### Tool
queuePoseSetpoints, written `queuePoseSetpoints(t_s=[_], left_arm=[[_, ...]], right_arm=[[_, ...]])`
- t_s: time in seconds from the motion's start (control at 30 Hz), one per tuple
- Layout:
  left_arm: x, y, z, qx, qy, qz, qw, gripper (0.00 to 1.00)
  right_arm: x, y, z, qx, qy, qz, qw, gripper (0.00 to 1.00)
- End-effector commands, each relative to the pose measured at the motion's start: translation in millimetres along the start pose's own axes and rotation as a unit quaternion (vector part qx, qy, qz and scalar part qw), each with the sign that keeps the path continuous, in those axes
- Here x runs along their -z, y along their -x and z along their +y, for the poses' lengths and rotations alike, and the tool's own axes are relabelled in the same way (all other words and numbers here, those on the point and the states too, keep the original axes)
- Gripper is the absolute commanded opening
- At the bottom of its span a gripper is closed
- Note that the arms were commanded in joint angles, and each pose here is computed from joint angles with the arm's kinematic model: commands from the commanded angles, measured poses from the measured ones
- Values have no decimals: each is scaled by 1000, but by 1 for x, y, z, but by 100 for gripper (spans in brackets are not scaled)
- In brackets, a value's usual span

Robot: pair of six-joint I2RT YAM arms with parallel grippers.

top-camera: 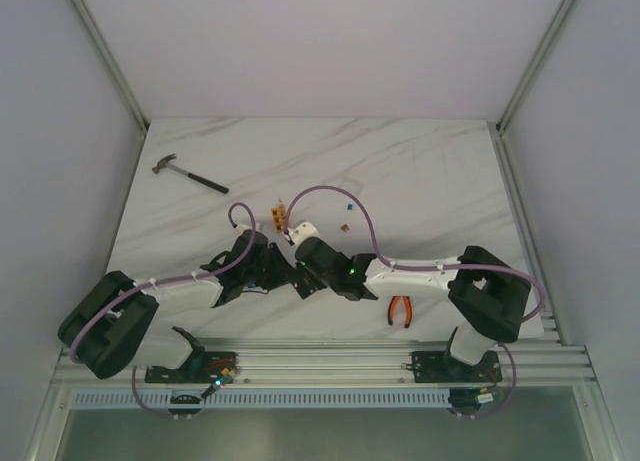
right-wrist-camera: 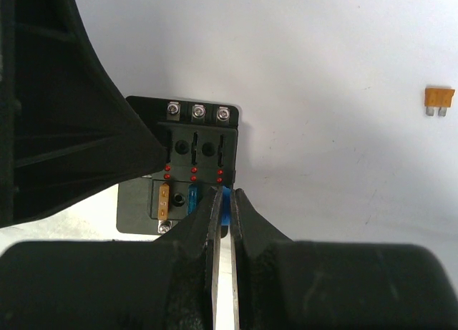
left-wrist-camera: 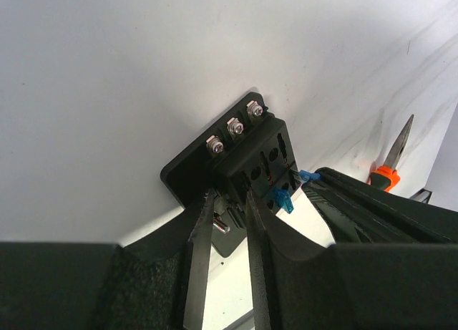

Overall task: Snap on the fuse box
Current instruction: Install the fuse at the fuse box base.

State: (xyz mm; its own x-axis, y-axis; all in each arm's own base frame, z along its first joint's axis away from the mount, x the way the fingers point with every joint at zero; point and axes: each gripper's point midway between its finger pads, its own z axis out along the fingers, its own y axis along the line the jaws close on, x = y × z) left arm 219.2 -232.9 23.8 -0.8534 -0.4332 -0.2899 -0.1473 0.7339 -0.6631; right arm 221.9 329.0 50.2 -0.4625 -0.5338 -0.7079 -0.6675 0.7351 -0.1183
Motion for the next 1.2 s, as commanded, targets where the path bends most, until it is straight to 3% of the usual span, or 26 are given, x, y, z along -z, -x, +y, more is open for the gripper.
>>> queuePoseSetpoints(t_s=[0.0,0.73,1.17], left_arm=[[0,-7,24,4,49,13,999,34],[2,-12,19,18,38,9,999,26],[2,-13,19,20,38,9,999,25]], right_arm=[[-2,-9,-1,-14,-8,16,1000,0],[-2,8,9,-51,2,4,999,0],[-6,-7,0,-39,-32,26,998,0]])
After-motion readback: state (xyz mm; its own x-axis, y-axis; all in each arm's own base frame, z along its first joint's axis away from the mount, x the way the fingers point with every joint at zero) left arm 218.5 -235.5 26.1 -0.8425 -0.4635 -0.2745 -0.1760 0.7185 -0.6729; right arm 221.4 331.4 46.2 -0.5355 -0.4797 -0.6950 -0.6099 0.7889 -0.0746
